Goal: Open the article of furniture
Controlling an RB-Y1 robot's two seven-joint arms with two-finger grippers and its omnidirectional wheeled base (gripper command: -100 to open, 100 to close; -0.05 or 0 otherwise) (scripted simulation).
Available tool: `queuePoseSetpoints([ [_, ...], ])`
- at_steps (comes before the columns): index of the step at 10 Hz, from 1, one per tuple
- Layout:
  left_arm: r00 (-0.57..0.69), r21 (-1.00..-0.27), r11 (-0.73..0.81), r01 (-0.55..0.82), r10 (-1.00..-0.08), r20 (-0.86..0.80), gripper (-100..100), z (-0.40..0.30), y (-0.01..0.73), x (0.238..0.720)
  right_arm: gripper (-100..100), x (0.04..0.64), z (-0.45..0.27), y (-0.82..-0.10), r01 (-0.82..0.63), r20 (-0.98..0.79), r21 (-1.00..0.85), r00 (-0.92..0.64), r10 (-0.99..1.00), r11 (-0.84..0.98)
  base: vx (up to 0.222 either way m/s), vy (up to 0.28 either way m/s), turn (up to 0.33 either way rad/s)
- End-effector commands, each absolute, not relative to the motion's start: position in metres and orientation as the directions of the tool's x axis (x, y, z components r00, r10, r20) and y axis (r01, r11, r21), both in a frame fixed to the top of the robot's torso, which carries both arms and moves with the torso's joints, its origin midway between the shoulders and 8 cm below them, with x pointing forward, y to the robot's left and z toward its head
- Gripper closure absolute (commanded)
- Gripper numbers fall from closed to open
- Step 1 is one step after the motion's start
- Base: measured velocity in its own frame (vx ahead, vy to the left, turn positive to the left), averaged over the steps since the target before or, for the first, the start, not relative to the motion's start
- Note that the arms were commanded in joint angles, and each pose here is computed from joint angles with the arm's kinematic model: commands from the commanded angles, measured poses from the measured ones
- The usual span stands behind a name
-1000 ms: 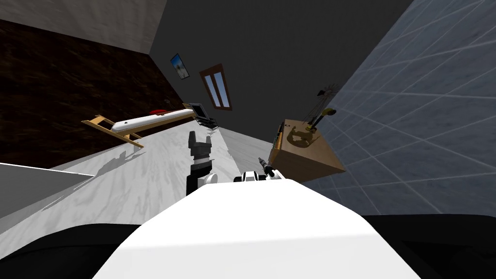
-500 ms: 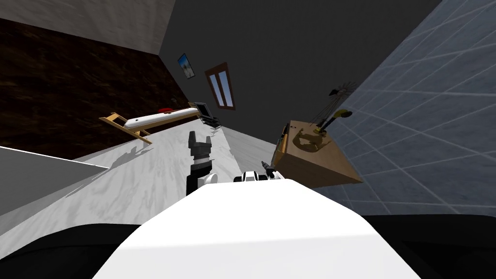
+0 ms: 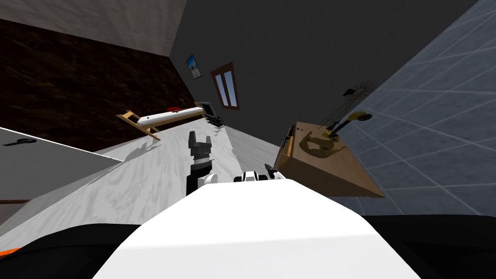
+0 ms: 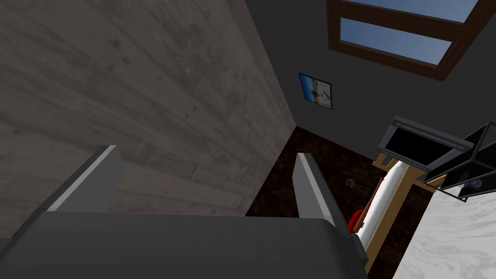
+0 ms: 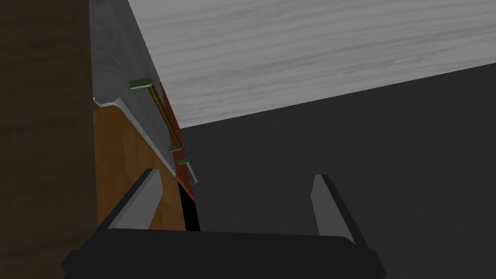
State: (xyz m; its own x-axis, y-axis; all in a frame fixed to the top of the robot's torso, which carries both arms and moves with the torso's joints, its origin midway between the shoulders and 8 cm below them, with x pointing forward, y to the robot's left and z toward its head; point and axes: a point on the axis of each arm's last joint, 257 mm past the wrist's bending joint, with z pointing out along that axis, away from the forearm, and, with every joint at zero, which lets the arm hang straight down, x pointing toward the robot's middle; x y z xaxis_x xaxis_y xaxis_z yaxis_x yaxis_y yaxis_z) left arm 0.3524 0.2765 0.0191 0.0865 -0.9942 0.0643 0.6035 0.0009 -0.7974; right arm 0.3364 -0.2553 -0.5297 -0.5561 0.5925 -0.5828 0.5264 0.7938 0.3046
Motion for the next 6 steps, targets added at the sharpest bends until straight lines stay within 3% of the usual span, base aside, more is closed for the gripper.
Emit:
queuePoseSetpoints([
  [1,0.087,-0.797,0.001,0.603,-0.994,0.064,0,0.019,0.277,0.352,-100,0.320,-0.543,-0.283,0.544,-0.611,0.170,-0.596,0.521,0.822,0.066,0.024,0.137],
  [6,0.087,-0.797,0.001,0.603,-0.994,0.064,0,0.019,0.276,0.352,-100,0.297,-0.553,-0.324,0.556,-0.631,-0.009,-0.648,0.427,0.831,0.052,0.015,0.098],
])
